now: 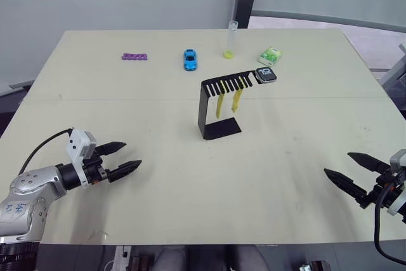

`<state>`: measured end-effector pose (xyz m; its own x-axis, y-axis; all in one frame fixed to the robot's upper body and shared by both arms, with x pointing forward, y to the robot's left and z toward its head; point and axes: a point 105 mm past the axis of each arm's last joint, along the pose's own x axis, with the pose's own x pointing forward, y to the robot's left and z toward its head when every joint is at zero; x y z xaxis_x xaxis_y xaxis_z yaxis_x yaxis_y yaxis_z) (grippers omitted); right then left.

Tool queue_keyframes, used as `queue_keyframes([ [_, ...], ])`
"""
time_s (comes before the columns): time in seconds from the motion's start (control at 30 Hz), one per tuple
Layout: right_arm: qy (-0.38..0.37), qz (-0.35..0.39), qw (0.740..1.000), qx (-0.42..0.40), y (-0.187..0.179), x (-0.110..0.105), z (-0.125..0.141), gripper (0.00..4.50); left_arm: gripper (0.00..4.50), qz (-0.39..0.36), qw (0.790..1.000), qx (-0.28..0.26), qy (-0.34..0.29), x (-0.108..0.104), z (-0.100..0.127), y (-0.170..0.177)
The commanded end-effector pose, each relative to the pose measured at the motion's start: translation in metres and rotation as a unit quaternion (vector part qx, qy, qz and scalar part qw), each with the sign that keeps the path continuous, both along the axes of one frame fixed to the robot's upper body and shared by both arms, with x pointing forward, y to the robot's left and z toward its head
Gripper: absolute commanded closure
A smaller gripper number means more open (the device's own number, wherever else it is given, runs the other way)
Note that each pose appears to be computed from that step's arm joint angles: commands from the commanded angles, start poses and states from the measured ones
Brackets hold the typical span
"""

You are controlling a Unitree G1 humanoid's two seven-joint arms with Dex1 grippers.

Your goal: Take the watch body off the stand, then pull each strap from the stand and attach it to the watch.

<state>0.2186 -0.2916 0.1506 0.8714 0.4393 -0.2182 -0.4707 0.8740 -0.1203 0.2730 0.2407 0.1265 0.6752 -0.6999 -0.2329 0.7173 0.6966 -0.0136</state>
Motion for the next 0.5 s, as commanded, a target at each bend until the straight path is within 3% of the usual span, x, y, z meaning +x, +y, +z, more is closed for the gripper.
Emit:
queue_keyframes([
  [0.03, -0.015, 0.002, 1.0, -0.012, 0.002, 0.001, 0.006, 0.05, 0.0, -0.009, 1.0, 0.0, -0.017, 0.002, 0.006, -0.004],
  [0.5, -0.043, -0.015, 0.998, -0.041, 0.009, 0.009, 0.009, 0.05, 0.0, -0.032, 0.999, -0.009, -0.034, 0.007, 0.015, -0.018],
])
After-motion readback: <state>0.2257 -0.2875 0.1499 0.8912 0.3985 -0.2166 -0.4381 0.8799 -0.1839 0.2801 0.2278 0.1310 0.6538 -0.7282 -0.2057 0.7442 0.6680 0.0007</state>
